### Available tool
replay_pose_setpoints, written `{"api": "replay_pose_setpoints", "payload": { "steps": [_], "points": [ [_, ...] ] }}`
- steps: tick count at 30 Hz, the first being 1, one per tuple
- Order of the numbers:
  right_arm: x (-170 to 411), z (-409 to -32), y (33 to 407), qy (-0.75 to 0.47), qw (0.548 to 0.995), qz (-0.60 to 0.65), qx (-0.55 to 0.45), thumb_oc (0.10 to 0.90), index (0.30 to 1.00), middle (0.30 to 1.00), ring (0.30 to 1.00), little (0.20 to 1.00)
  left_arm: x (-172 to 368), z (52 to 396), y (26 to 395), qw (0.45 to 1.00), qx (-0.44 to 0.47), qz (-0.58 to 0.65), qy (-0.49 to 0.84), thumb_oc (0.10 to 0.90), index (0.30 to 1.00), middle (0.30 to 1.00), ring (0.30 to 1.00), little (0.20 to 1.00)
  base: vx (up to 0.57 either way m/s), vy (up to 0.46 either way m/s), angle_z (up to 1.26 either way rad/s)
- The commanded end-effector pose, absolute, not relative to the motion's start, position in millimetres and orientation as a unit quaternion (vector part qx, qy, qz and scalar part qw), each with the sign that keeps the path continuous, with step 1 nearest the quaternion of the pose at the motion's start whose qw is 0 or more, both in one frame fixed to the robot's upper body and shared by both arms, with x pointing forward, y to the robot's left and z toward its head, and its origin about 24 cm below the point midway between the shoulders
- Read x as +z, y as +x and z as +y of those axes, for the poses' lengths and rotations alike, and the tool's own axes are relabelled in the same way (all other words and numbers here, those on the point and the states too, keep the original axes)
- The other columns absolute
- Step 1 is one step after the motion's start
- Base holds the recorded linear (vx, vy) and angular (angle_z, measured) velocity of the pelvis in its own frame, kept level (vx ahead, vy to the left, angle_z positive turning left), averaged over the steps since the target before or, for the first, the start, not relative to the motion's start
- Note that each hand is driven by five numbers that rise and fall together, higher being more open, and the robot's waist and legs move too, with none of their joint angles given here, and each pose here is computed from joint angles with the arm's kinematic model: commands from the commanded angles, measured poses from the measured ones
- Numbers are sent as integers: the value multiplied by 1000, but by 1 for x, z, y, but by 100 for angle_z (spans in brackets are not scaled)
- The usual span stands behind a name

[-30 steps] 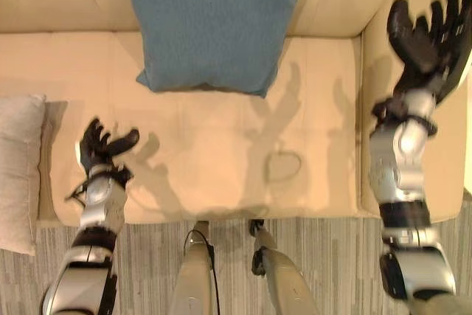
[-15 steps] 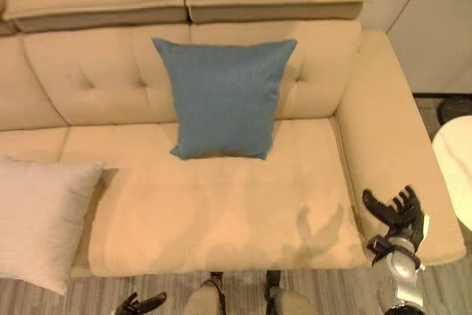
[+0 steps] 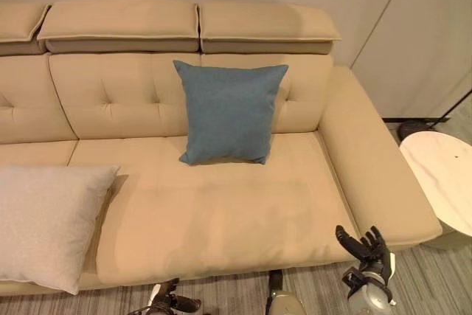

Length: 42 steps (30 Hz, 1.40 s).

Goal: Pick up all the scattered cushions and arrange them neatly on the sofa.

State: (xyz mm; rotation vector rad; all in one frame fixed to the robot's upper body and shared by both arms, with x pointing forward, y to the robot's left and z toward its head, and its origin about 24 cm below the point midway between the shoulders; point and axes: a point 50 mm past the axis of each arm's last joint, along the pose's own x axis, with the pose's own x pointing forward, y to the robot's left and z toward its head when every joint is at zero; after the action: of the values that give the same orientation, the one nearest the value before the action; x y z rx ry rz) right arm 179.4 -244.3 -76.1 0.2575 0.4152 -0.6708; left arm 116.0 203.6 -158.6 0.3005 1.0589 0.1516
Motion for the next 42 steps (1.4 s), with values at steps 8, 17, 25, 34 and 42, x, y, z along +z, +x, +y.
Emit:
{"api": "replay_pose_setpoints", "payload": {
  "steps": [8, 17, 25, 34, 42],
  "points": [
    [-52, -249, 207, -24, 956, 163, -242, 800, 900, 900, 900, 900, -169, 226, 55, 789, 115, 584, 151, 800, 900, 900, 900, 900, -402, -11, -59],
    [-33, -237, 225, -48, 974, 118, -186, 800, 900, 900, 900, 900, -159, 227, 97, 830, 121, 521, 159, 800, 900, 900, 900, 900, -517, -205, 47],
    [-46, -201, 226, -97, 983, 148, -54, 800, 900, 900, 900, 900, -166, 227, 69, 800, 182, 563, 96, 800, 900, 900, 900, 900, -462, -52, 37],
    [-54, -171, 223, -191, 963, 160, 106, 800, 900, 900, 900, 900, -166, 232, 65, 791, 199, 569, 104, 800, 900, 900, 900, 900, -165, 140, 87],
    [-78, -156, 209, -254, 930, 203, 171, 800, 900, 900, 900, 900, -162, 212, 98, 834, 192, 515, 51, 800, 900, 900, 900, 900, -47, 333, 162]
  ]
}}
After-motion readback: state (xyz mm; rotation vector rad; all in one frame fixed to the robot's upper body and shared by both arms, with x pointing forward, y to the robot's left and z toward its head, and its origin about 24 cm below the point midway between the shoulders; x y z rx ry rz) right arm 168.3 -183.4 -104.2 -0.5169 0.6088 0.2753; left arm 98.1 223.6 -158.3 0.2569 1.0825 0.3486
